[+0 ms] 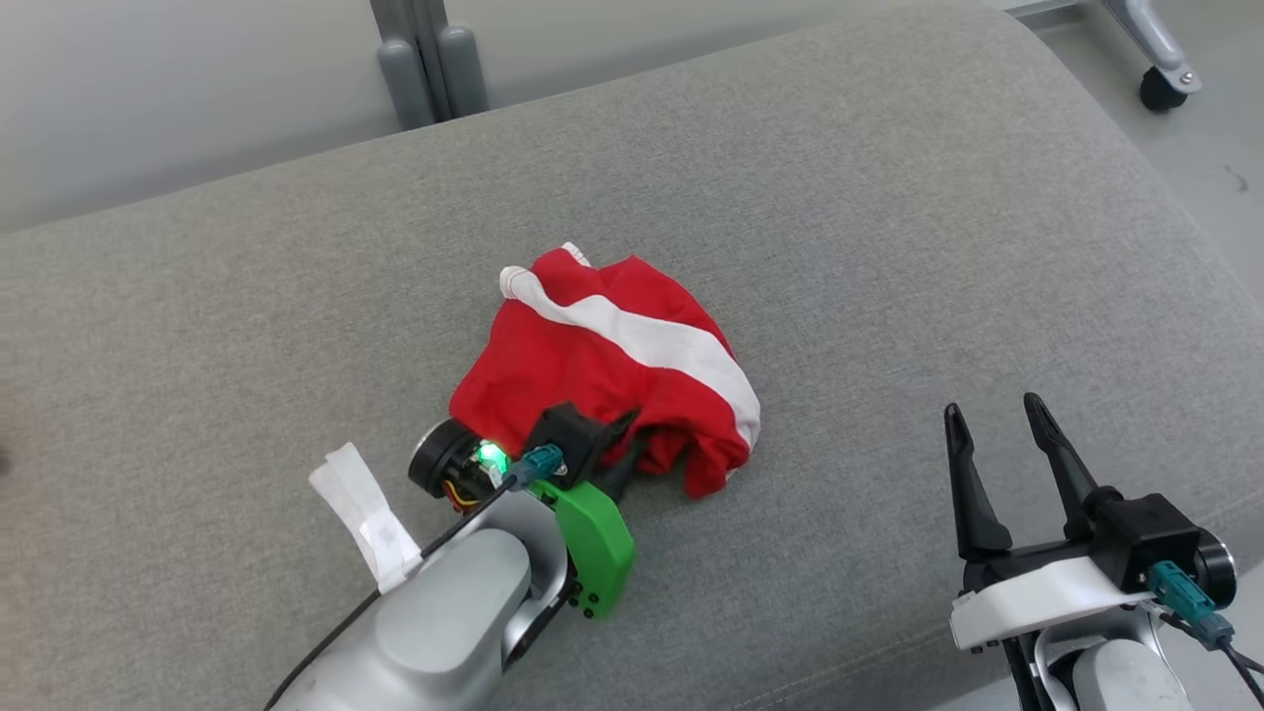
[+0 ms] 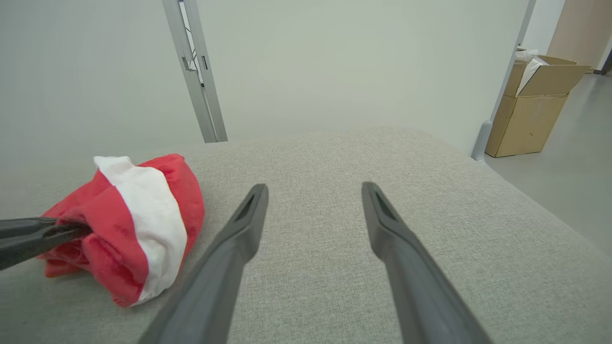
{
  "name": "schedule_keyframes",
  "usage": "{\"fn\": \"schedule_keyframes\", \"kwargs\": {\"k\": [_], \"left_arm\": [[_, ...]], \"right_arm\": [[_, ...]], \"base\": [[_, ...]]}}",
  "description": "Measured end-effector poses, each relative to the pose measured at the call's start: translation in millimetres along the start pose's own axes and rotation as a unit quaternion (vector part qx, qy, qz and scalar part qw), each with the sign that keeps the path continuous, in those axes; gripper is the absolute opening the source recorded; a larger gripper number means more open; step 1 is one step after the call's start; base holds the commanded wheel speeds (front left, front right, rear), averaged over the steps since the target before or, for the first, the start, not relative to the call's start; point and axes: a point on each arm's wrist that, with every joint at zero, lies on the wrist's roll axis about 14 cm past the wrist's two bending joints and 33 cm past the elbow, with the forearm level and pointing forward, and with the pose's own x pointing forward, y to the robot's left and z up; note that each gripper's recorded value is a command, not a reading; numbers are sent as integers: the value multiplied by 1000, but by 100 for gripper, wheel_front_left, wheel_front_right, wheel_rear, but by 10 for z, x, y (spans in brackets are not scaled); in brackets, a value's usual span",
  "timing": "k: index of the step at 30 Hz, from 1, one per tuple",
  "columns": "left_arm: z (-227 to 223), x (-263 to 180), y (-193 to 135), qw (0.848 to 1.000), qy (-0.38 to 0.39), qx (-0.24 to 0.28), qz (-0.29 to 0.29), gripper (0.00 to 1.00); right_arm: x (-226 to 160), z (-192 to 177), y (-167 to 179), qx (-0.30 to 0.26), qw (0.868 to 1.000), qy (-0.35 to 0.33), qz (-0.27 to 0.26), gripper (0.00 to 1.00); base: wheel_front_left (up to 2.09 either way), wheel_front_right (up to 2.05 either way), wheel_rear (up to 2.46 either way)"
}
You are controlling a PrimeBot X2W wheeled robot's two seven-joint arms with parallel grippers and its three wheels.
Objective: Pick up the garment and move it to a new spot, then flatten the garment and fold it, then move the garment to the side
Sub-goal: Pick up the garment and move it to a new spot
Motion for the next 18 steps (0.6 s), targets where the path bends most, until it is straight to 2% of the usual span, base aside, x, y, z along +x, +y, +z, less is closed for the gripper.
{"fn": "schedule_keyframes", "kwargs": {"k": [10,15,18], "left_arm": [[485,-220,153,995,-88,-3,44,100],[662,-585,440,984,-136,-20,117,100],[611,-846,550,975,-149,-34,159,100]], "right_arm": [[9,38,175,5,1000,-9,28,100],[18,170,244,-1,999,-30,41,100],[4,200,279,-2,998,-35,47,100]], "base": [[0,0,0],[0,0,0],[0,0,0]]}}
